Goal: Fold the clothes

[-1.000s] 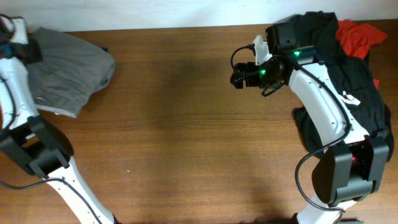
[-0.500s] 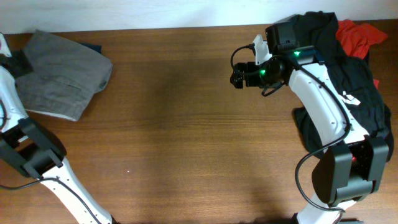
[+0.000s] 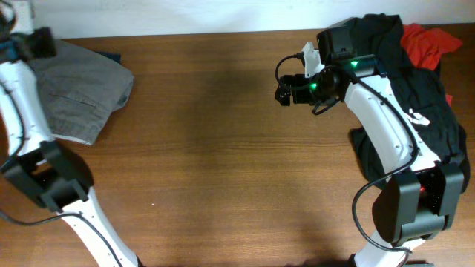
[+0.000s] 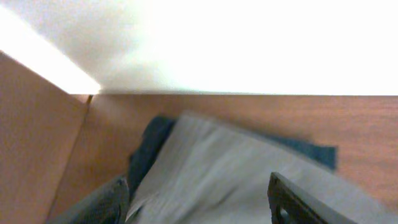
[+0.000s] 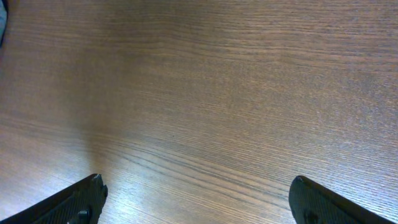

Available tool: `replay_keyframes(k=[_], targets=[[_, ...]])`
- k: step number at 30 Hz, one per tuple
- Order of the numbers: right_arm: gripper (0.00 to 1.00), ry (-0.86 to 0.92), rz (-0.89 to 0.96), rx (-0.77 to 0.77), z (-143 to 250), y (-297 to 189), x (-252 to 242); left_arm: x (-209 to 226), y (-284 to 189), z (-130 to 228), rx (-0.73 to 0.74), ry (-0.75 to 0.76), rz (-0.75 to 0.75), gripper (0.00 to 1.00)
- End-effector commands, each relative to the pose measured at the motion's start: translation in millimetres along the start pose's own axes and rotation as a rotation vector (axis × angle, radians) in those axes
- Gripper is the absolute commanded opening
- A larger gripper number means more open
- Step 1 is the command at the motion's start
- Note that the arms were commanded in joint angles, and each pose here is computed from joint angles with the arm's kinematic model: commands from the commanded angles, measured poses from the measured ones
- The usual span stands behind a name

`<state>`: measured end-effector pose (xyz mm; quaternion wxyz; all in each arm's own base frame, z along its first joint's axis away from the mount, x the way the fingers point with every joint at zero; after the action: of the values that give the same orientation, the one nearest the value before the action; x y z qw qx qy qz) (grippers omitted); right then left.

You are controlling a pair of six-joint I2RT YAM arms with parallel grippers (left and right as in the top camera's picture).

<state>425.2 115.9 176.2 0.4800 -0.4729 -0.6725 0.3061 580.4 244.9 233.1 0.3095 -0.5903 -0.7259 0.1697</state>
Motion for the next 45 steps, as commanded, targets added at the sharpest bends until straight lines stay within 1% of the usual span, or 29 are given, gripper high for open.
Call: replay_keyframes(k=[1, 3, 7, 12, 16, 19, 21, 22, 23, 25, 26, 27, 30, 32, 36, 40, 45], targets=[[0.98, -0.007, -0.001, -0.02, -2.3, -8.6, 1.4, -29.5, 36.8, 4.7, -0.029, 0.107, 0.042, 0.72], [0.98, -0.005, 0.0, -0.015, -1.2, -8.6, 1.0, -30.7, 57.6, 13.5, -0.027, 0.109, 0.018, 0.72], [0.98, -0.011, 0.004, -0.001, 2.2, -8.6, 0.2, -21.7, 100.4, 60.6, 0.085, 0.103, -0.084, 0.72], [0.98, -0.011, 0.003, -0.001, 2.2, -8.6, 0.3, -23.1, 139.0, 117.6, 0.182, 0.055, -0.073, 0.73], [0.99, -0.011, 0.004, -0.001, 2.2, -8.6, 0.2, -31.0, 169.6, 155.0, 0.214, 0.027, -0.064, 0.8], [0.99, -0.011, 0.003, -0.001, 2.1, -8.6, 0.3, -34.5, 176.9, 165.3, 0.225, 0.02, -0.06, 0.86], [0.99, -0.012, 0.004, -0.002, 1.8, -8.6, 0.2, -28.7, 169.9, 149.1, 0.194, 0.001, -0.074, 0.87], [0.99, -0.013, 0.011, -0.006, 1.1, -8.6, -1.0, -22.4, 160.4, 130.6, 0.162, -0.012, -0.088, 0.87], [0.99, -0.026, 0.026, -0.019, -1.7, -9.1, -3.1, -14.7, 145.9, 108.1, 0.127, -0.025, -0.102, 0.92], [0.99, -0.033, 0.062, -0.05, -8.7, -11.7, -7.2, -4.4, 119.3, 75.4, 0.083, -0.051, -0.114, 0.94], [0.99, -0.043, 0.105, -0.084, -17.3, -17.5, -11.3, -0.9, 100.0, 54.0, 0.052, -0.051, -0.104, 0.99], [0.99, -0.07, 0.139, -0.116, -26.3, -25.1, -13.1, 0.9, 71.1, 26.6, 0.013, -0.05, -0.077, 0.99], [0.99, -0.146, 0.168, -0.199, -50.5, -51.0, -5.9, -2.9, 13.9, -18.9, -0.061, -0.042, -0.021, 0.99], [0.99, -0.185, 0.17, -0.246, -63.6, -72.7, 3.1, -12.4, -20.2, -35.8, -0.073, -0.036, 0.021, 0.99], [0.99, -0.217, 0.206, -0.311, -77.9, -113.4, 13.0, -38.5, -77.3, -44.8, -0.015, -0.113, 0.087, 0.99], [0.99, -0.293, 0.216, -0.293, -70.1, -138.9, 27.5, -71.6, -115.8, -39.8, 0.071, -0.161, 0.155, 0.99], [0.98, -0.334, 0.291, -0.31, -52.5, -172.1, 39.7, -118.4, -144.4, -32.1, 0.148, -0.123, 0.283, 0.99]])
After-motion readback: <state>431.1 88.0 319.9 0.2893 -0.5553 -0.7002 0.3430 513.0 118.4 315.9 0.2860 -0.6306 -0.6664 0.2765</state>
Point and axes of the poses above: each gripper's point midway between its finger pads, its own y axis out along the fingers, its own x axis along the line the jaws close on, z = x × y, the point moved 2 cm from there along -y, back along the fingers, and after that the axes turned 3 degrees about y, right-handed, at the moved point
